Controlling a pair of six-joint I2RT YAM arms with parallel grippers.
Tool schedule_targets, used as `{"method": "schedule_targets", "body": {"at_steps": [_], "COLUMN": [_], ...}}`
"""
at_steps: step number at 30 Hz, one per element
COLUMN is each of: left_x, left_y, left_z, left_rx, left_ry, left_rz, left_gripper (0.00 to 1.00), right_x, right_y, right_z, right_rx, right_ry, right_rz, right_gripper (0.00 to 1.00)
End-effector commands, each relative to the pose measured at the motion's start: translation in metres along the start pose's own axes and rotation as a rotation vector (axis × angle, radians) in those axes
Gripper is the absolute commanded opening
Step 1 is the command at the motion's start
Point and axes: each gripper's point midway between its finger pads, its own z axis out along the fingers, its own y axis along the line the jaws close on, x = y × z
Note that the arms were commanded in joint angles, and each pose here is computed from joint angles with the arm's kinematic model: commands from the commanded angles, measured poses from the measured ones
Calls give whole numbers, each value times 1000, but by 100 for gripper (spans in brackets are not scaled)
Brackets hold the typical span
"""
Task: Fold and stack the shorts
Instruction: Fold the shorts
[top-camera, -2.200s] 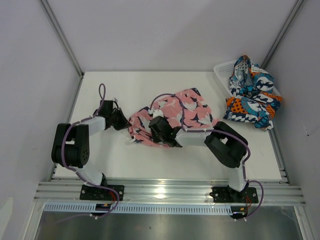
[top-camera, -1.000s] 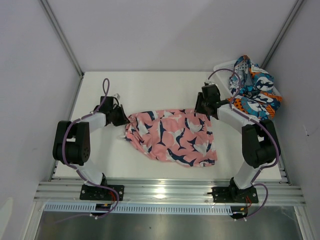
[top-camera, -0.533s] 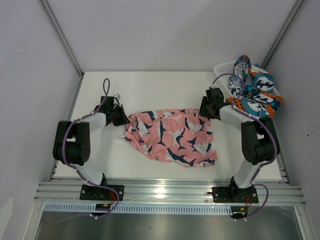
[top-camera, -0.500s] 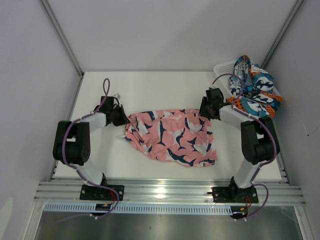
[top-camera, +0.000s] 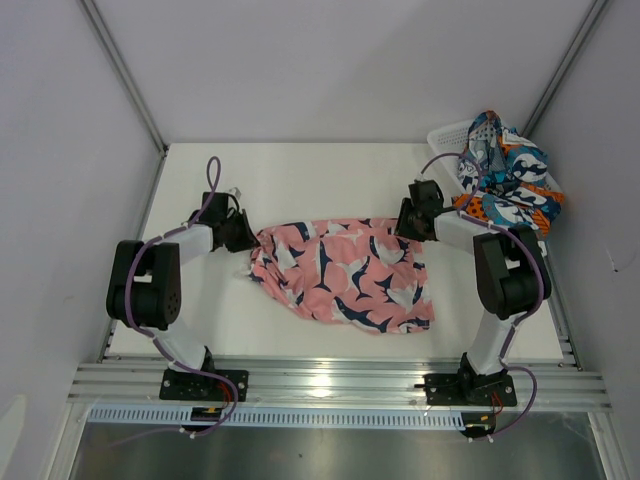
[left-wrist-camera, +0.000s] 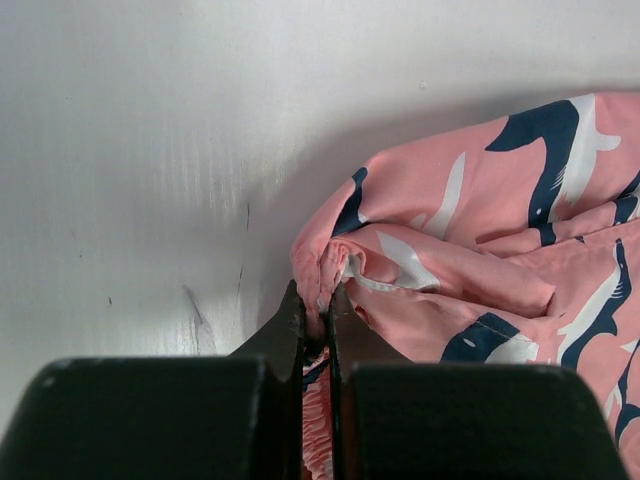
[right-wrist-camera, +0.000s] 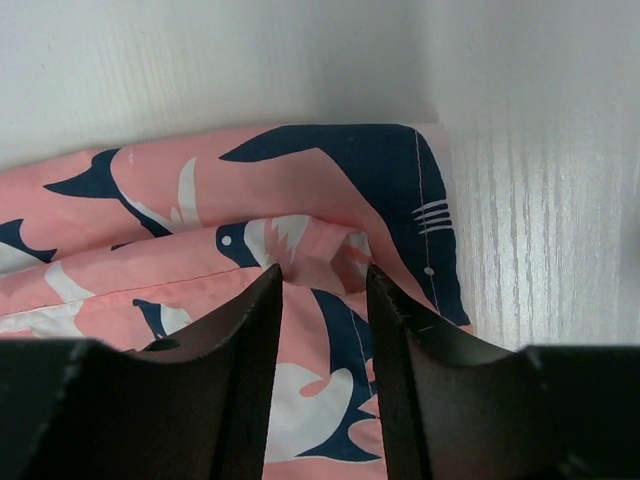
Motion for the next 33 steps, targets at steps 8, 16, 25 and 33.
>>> {"method": "schedule_targets", "body": {"at_steps": [8, 16, 25, 33], "left_x": [-12, -12, -14, -13], "left_y": [-2, -1, 0, 1], "left_z": [2, 1, 0, 0], "left_rx": [-10, -17, -26, -27], "left_ry": [-20, -22, -30, -25], "left_rz": [41, 44, 51, 51], "left_gripper": [0, 0, 0, 0], "right_x": [-20, -42, -75, -93], "right_y": [13, -1, -33, -52], "right_z": [1, -17, -44, -45], "right_rx": [-58, -4, 106, 178], "right_ry": [-58, -150, -271, -320], "right_rz": [10, 37, 110, 158], "right_gripper": [0, 0, 0, 0]}}
